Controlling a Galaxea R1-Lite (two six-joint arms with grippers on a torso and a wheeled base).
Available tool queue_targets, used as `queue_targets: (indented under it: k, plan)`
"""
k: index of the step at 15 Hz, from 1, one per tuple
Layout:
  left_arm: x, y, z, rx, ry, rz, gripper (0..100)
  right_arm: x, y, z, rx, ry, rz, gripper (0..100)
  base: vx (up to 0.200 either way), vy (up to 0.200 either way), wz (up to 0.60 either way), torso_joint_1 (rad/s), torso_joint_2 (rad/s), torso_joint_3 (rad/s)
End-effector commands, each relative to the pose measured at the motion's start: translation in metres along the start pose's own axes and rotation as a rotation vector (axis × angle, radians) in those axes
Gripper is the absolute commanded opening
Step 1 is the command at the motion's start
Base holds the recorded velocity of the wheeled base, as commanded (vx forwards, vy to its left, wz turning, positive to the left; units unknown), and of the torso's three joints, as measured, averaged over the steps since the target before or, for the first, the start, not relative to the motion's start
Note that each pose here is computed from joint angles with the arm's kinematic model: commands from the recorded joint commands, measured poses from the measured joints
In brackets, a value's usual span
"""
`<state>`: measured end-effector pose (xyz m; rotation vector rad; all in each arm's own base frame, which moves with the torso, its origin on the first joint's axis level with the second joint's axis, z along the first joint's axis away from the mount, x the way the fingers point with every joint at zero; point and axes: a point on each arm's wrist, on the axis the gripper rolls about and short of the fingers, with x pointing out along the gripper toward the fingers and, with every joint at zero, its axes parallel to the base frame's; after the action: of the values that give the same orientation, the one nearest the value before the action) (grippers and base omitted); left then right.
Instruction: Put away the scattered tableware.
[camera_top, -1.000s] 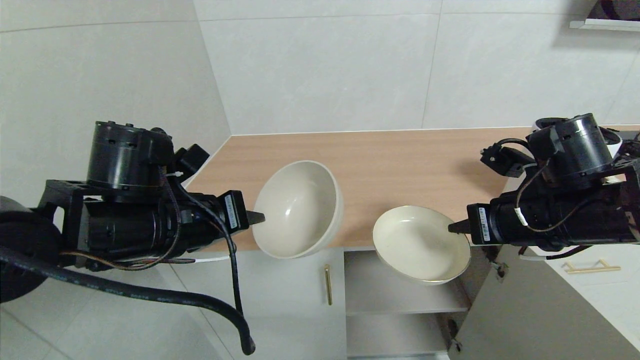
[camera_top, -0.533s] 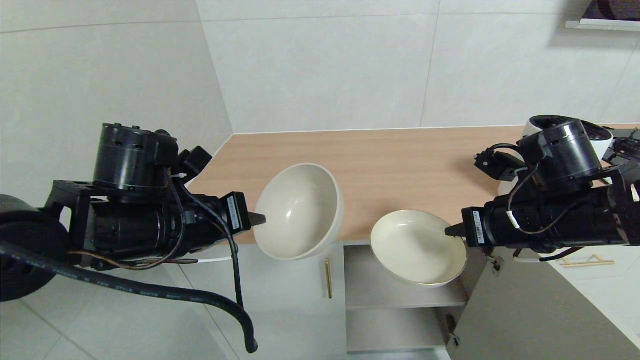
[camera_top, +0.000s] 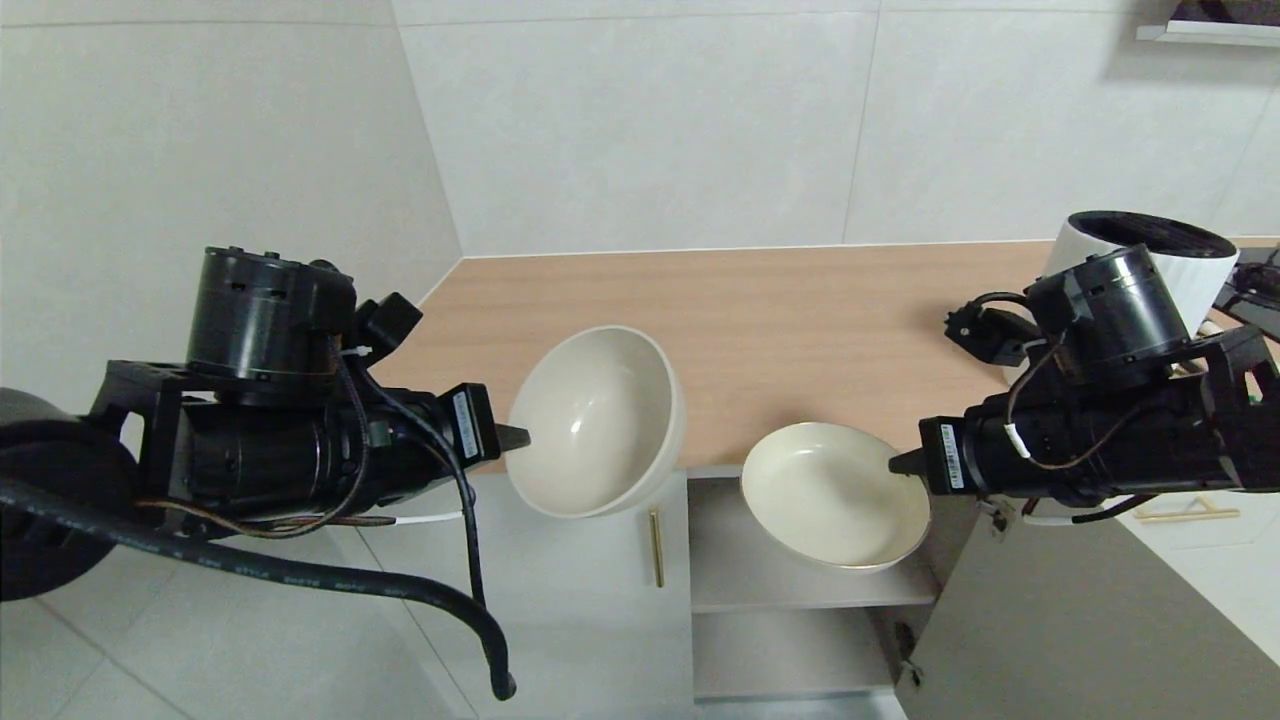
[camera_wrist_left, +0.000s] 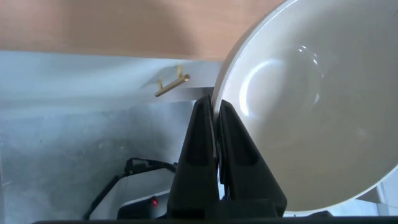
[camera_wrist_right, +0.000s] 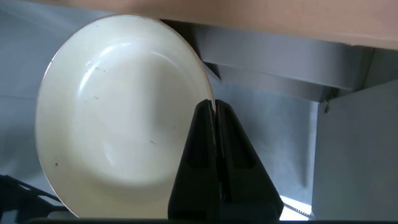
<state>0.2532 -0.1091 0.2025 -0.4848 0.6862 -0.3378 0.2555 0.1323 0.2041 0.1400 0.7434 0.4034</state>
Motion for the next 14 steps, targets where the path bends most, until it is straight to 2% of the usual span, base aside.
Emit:
queue_targets:
  k: [1,14]
  plan:
    - [0.0012,0.0004,-0.0002,0.000,0.002,0.002,0,0.0035,-0.0003,-0.0009,0.000,0.010,-0.003,0,0.000,0.000,0.00,-0.203,0.46,0.256]
    - [0.0026,0.0010,-0.0006,-0.001,0.005,0.006,0,0.0098,-0.0012,-0.0024,0.001,0.026,-0.008,0,0.000,0.000,0.00,-0.190,0.48,0.286]
